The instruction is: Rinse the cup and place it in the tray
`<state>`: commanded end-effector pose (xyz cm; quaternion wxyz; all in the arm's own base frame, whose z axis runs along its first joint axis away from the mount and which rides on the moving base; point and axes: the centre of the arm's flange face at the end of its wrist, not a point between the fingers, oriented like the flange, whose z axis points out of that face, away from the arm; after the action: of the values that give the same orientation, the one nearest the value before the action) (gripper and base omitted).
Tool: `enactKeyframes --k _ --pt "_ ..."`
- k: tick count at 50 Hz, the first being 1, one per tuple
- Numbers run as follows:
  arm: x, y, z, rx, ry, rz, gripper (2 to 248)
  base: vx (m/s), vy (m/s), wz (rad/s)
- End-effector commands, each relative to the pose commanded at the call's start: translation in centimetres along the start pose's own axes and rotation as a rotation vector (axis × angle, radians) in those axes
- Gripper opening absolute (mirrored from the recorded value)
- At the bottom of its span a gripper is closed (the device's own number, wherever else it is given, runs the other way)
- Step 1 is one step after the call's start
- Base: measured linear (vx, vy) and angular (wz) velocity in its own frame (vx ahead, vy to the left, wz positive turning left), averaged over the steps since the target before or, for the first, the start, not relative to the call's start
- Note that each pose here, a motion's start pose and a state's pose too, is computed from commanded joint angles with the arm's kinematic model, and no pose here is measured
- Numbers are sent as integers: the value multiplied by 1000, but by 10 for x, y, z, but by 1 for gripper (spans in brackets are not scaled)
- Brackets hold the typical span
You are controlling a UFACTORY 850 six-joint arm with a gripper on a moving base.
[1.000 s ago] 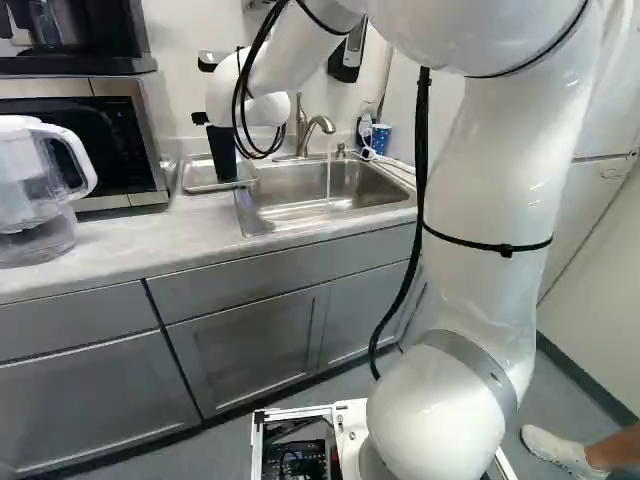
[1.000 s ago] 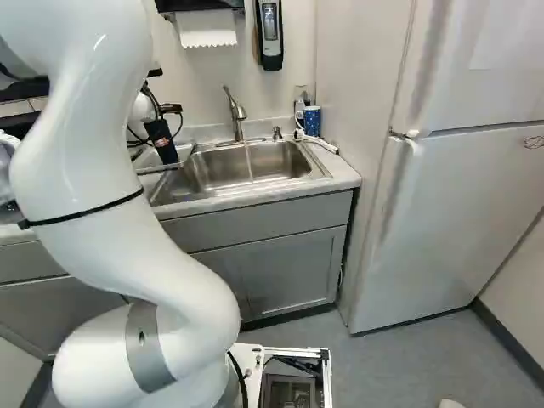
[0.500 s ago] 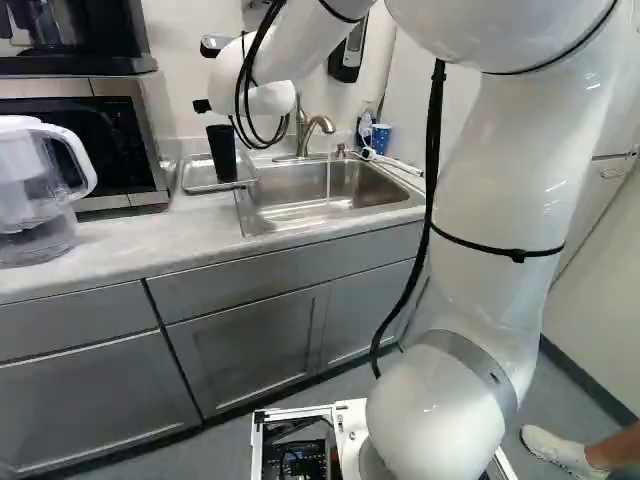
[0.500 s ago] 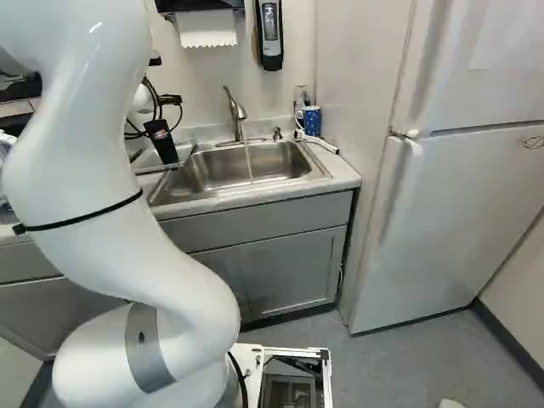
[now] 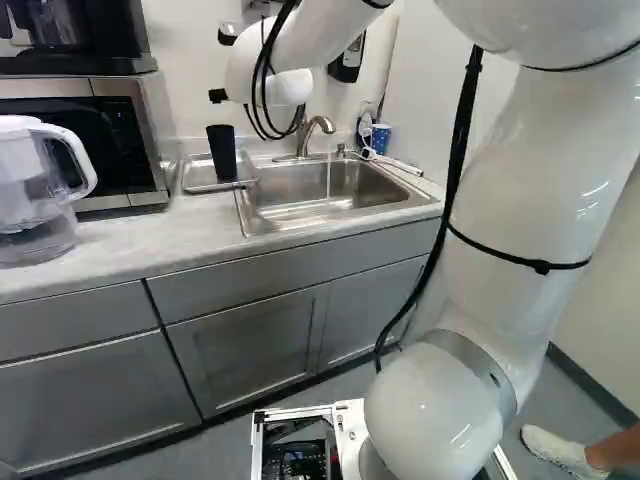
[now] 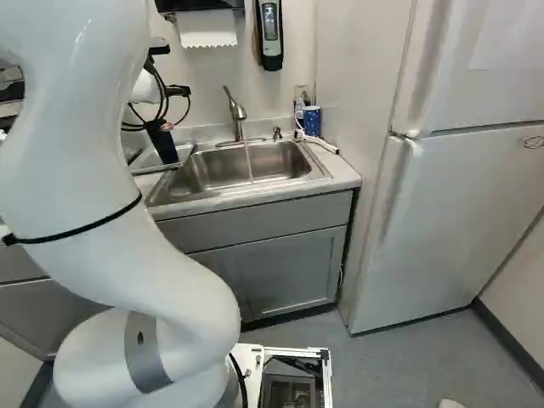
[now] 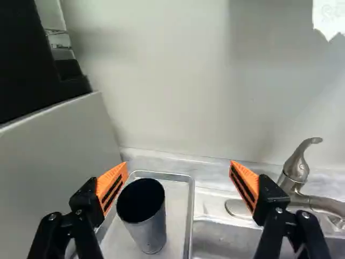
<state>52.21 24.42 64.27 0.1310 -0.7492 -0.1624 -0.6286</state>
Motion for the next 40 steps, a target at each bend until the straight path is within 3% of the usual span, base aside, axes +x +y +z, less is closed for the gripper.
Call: enactKeyframes --k 22,40 --pt "18 35 -13 -57 -9 12 247 0 0 0" --pt "38 62 -2 -101 14 20 247 0 0 0"
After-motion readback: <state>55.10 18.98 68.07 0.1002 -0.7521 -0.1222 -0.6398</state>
